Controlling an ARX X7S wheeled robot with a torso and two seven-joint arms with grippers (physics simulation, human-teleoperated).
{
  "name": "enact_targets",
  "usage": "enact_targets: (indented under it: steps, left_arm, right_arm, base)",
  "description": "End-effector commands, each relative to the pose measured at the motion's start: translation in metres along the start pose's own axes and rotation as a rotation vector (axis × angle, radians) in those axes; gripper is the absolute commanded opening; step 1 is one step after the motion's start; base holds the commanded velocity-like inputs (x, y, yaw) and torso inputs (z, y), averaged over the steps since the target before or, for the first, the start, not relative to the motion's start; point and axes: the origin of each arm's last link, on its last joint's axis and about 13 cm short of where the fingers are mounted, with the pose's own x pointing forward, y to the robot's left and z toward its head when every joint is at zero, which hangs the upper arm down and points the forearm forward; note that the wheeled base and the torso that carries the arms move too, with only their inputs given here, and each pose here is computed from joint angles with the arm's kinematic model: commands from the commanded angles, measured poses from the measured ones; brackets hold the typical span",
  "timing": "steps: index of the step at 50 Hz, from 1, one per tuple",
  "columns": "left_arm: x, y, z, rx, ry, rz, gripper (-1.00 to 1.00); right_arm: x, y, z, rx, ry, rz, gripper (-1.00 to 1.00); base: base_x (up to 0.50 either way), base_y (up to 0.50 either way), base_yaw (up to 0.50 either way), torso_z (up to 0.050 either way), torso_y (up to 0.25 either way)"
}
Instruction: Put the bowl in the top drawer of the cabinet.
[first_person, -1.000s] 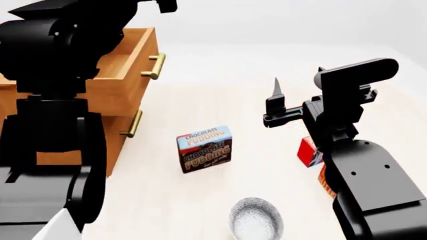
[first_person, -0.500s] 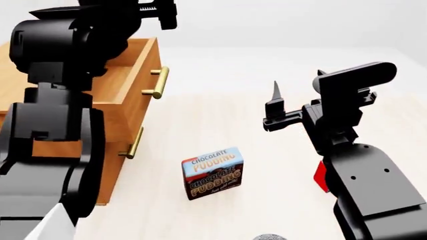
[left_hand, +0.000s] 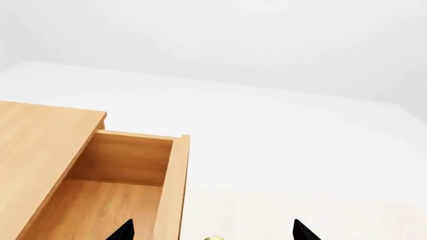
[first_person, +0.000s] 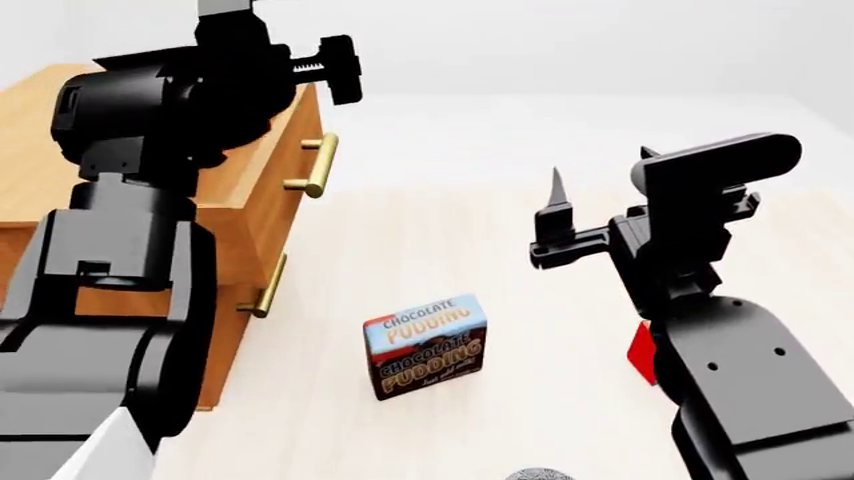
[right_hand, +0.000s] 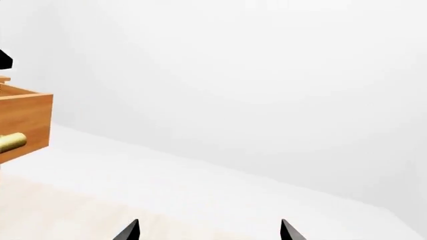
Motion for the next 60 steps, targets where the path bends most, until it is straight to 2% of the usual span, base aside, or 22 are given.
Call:
enact_targets:
  steps: [1, 10, 35, 53, 60]
  left_arm:
    - [0.001, 0.004, -0.017, -0.024, 0.066, 0.003, 1.00]
    - [-0.005, -0.002, -0.017, -0.059, 0.080, -0.004, 1.00]
    - [0.000, -0.004, -0.015, -0.068, 0.086, 0.073, 1.00]
    - [0.013, -0.013, -0.037, -0.110, 0.168, 0.060, 1.00]
    - [0.012, -0.016, -0.036, -0.136, 0.182, 0.058, 1.00]
  right_arm:
    - [-0.001, 0.002, 0.000, -0.003, 0.004, 0.006, 1.00]
    - [-0.002, 0.006, -0.002, 0.004, 0.000, 0.024, 1.00]
    - [-0.007, 0.004, -0.008, 0.018, 0.000, 0.021, 1.00]
    - [-0.007, 0.005, -0.015, 0.017, 0.017, 0.018, 1.00]
    - [-0.005, 0.006, -0.017, 0.017, 0.023, 0.025, 1.00]
  base:
    - [0.00, 0.00, 0.00, 0.000, 0.000]
    - [0.00, 0.00, 0.00, 0.000, 0.000]
    - [0.00, 0.00, 0.00, 0.000, 0.000]
    - [0.00, 0.00, 0.00, 0.000, 0.000]
    - [0.00, 0.00, 0.00, 0.000, 0.000]
